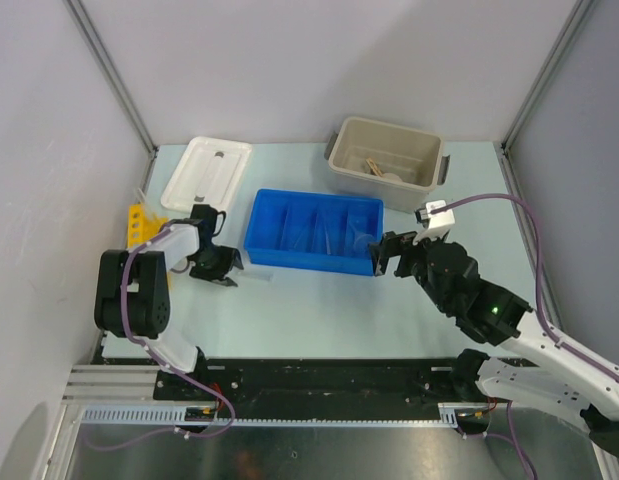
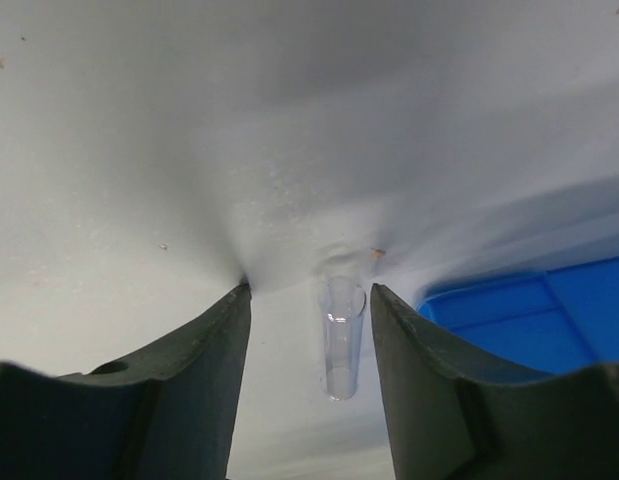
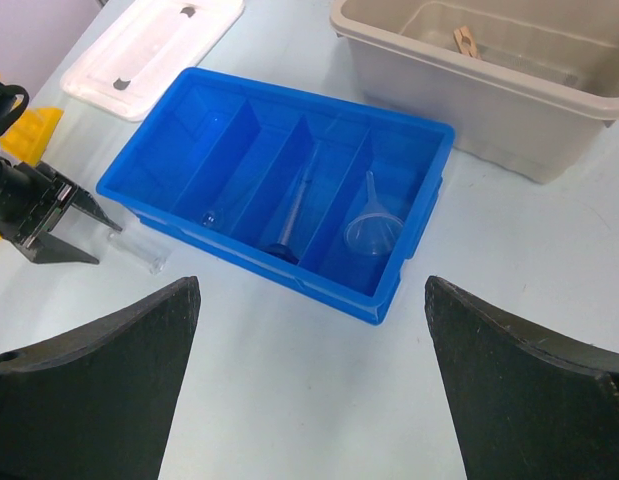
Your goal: Organize the chemistry lab equipment
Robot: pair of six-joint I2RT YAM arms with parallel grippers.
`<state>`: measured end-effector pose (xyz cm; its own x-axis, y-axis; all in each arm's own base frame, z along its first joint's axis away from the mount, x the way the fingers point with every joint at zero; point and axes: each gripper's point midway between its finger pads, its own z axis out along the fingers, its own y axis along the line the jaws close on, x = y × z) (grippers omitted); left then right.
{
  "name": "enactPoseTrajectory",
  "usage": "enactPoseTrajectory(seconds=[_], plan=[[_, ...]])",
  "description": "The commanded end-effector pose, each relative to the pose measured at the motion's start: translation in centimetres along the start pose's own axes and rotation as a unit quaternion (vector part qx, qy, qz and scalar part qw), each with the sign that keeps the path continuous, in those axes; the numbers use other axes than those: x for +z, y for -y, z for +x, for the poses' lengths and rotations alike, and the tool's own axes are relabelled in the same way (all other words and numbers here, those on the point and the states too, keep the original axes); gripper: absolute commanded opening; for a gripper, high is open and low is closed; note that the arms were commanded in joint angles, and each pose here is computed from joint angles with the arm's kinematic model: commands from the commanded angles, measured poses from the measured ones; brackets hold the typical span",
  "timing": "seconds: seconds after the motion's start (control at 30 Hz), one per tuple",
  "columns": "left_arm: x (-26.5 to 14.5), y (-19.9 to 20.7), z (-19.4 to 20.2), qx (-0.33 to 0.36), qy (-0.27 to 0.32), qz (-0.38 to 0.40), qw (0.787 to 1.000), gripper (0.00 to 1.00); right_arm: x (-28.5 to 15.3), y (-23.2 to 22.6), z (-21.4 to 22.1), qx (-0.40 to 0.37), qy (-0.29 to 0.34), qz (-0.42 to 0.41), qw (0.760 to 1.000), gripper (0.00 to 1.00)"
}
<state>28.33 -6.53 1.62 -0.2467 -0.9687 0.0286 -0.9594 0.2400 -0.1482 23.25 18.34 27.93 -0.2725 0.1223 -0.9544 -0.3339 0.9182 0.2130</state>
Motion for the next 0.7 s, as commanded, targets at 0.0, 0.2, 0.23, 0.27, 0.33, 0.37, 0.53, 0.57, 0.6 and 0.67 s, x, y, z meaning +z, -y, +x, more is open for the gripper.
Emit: enactPoseTrajectory(seconds=[0.0,0.2,0.23,0.27,0.33,0.37,0.53,0.57,0.6,0.67], plan=[[-0.5,0.8,-0.3,0.004,0.001,0.008,1.0,0.52,0.4,0.1,-0.9,0.003,0.02,0.009,1.0,0.99],[-1.0,0.7,-0.4,0.007,0.006,0.015,1.0,0.41,1.0,-0.2,-0.6,0.0,0.015,0.007,1.0,0.99],[-1.1,0.8,-0.4,0.008,0.007,0.018,1.0,0.39,1.1,-0.2,-0.5,0.0,0.013,0.007,1.0,0.99],[-1.3,0.7,-0.5,0.01,0.009,0.02,1.0,0.37,1.1,-0.3,-0.4,-0.001,0.011,0.007,1.0,0.99],[-1.6,0.8,-0.7,0.013,0.017,0.027,0.999,0.34,1.3,-0.4,0.0,-0.003,0.004,0.005,1.0,0.99],[-1.8,0.8,-0.8,0.015,0.021,0.03,0.999,0.33,1.4,-0.6,0.3,-0.004,0.0,0.0,1.0,0.99],[-2.7,0.2,-0.6,0.039,0.023,0.045,0.998,0.27,1.9,-2.3,1.6,-0.008,-0.022,-0.039,0.999,0.99],[-2.8,0.0,-0.4,0.046,0.02,0.047,0.998,0.26,2.0,-2.7,1.9,-0.008,-0.026,-0.047,0.999,0.99],[-2.8,-0.4,-0.2,0.054,0.015,0.046,0.997,0.26,2.1,-3.2,2.1,-0.008,-0.03,-0.057,0.998,0.99],[-2.8,-1.1,0.2,0.07,0.008,0.046,0.996,0.25,2.4,-4.4,2.5,-0.008,-0.037,-0.08,0.996,0.99]])
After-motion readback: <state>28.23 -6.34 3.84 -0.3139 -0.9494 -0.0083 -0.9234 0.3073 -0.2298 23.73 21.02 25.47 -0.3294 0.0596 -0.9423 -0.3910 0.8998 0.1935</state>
